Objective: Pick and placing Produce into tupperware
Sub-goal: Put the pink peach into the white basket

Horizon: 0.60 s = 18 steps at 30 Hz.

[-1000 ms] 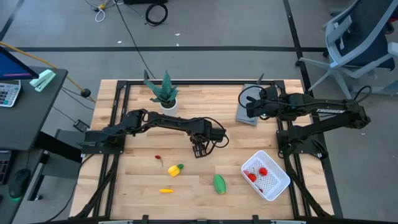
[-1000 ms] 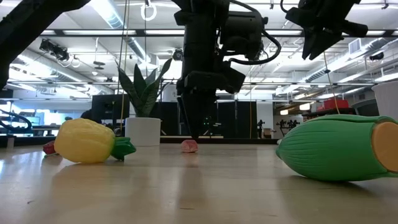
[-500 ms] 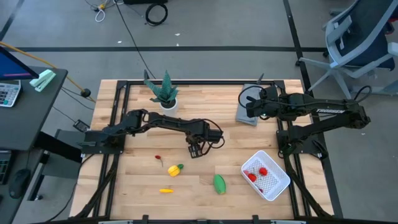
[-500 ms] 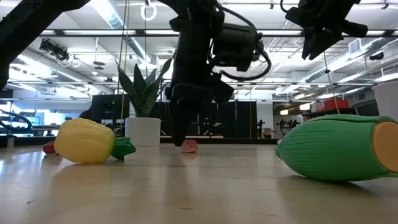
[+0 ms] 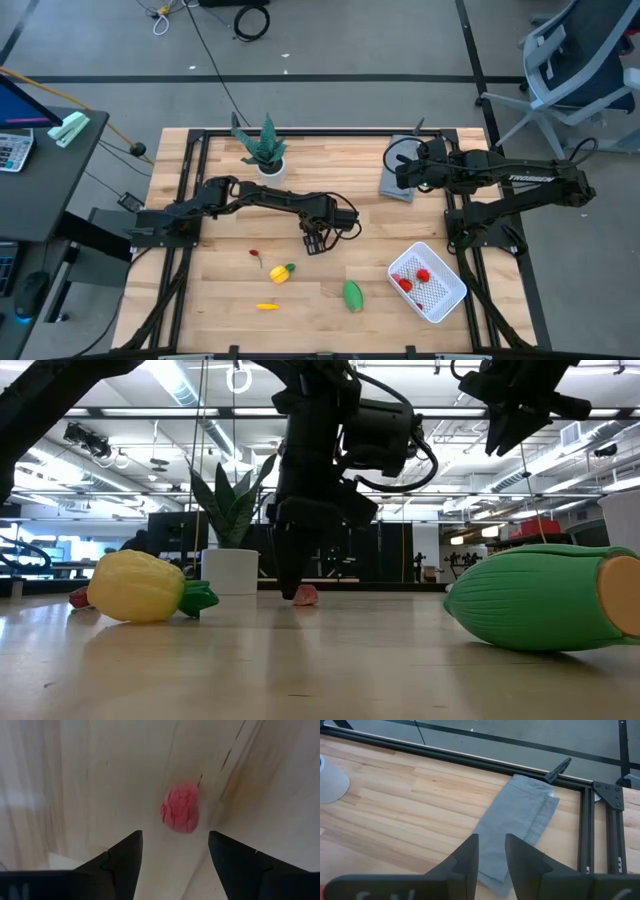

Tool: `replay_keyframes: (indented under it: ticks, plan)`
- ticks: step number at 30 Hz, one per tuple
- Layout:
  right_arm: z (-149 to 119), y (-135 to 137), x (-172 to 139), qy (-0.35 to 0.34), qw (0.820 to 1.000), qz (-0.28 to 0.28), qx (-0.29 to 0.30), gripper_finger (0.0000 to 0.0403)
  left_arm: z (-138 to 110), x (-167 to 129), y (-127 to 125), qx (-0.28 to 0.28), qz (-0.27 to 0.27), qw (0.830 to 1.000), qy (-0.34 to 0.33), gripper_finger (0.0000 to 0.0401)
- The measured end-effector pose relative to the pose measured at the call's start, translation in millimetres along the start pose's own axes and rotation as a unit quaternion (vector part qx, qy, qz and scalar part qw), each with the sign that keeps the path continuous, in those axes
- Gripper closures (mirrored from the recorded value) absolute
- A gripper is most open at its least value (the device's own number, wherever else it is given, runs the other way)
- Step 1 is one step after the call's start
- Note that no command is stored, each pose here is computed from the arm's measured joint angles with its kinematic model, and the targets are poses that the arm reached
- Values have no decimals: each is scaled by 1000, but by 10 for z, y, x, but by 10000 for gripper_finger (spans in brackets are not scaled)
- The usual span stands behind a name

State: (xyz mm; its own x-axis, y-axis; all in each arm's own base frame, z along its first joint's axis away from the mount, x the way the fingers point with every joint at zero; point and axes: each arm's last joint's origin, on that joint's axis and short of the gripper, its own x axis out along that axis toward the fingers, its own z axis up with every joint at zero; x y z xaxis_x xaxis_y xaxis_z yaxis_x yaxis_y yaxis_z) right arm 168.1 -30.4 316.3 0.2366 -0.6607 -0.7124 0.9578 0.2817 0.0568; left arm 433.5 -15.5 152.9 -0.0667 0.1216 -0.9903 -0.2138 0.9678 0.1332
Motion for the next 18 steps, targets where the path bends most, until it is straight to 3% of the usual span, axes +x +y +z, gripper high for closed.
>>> replay_keyframes:
  ticks: [18]
  plan:
    - [0, 1, 0, 0, 1000, 0, 0, 298, 66, -2, -13, -3, -9, 999, -33, 168]
